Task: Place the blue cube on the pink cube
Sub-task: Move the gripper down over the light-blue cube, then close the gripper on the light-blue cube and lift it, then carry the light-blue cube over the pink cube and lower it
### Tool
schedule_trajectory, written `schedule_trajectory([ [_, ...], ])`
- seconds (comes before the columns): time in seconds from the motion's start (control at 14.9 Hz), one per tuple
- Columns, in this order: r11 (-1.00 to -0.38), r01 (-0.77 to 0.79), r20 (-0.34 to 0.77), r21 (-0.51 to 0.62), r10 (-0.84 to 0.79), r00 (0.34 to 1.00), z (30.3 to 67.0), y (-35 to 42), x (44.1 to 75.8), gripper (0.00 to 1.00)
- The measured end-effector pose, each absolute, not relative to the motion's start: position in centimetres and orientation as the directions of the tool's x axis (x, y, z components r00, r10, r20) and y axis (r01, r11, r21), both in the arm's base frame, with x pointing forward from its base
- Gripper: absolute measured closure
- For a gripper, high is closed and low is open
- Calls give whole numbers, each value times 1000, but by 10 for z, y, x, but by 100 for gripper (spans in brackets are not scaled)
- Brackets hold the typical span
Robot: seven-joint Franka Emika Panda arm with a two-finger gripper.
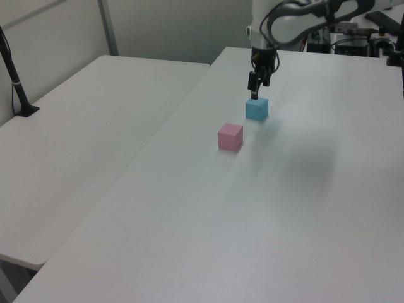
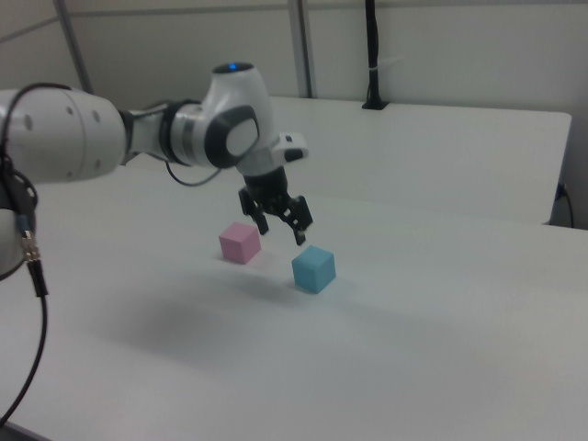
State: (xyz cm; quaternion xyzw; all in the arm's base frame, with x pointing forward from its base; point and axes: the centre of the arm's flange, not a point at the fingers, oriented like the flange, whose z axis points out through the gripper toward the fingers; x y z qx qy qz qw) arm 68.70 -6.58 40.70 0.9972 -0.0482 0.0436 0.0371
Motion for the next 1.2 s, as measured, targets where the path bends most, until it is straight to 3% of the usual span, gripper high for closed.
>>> schedule_trajectory([
  [0.2, -990, -96, 97, 103, -86, 992, 364, -82, 697, 0],
  [0.6, -986, -111, 132, 123, -94, 987, 324, -109, 705, 2],
  [0.8, -987, -108, 133, 122, -92, 987, 319, -109, 706, 37],
  [0.94, -987, -106, 142, 122, -89, 986, 323, -107, 708, 41],
  [1.2, -989, -98, 205, 111, -74, 976, 369, -83, 714, 41],
])
